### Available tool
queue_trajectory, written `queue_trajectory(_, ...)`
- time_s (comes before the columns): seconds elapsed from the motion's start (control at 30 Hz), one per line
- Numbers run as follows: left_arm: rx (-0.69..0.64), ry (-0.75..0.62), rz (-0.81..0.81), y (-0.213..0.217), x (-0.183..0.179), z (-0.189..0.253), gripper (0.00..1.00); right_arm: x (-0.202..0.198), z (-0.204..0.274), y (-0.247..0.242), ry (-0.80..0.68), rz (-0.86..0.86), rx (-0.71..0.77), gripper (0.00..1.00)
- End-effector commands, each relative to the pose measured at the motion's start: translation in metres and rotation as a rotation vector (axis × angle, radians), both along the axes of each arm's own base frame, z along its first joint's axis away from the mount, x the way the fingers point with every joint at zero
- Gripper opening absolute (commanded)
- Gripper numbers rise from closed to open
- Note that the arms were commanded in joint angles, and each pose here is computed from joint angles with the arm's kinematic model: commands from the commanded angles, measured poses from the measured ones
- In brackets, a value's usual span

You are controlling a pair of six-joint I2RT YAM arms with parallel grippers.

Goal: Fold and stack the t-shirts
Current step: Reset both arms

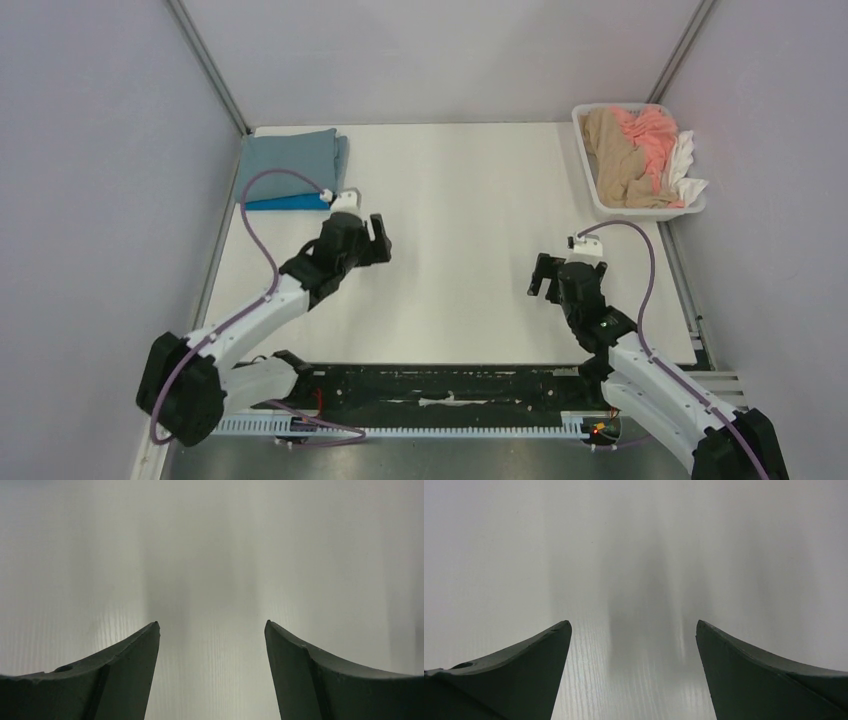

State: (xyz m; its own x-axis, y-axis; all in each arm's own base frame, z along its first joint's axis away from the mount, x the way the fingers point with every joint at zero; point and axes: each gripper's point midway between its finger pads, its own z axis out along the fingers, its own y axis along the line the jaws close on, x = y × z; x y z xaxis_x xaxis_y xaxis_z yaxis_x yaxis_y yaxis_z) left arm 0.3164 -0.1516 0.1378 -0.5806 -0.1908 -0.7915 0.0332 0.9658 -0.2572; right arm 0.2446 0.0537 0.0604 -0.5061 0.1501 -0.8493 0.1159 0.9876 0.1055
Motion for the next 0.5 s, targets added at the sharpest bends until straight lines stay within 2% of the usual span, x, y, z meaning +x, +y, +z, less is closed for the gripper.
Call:
queue_trajectory(0.0, -0.137, -0.053, 0.008, -0.002, -0.041, -0.002, 0.82, 0.003, 0.005, -0.001, -0.050, -0.001, 0.012, 0.98)
queue_trajectory(0.17, -0.162, -0.078, 0.063, 0.023, -0.068, -0.002, 0.83, 0.005, 0.011, -0.006, -0.110, -0.029, 0.018, 0.98)
queue_trajectory(0.47, -0.180, -0.144, 0.093, 0.035, -0.073, 0.009, 0.83, 0.008, 0.017, -0.009, -0.201, -0.050, 0.051, 0.98)
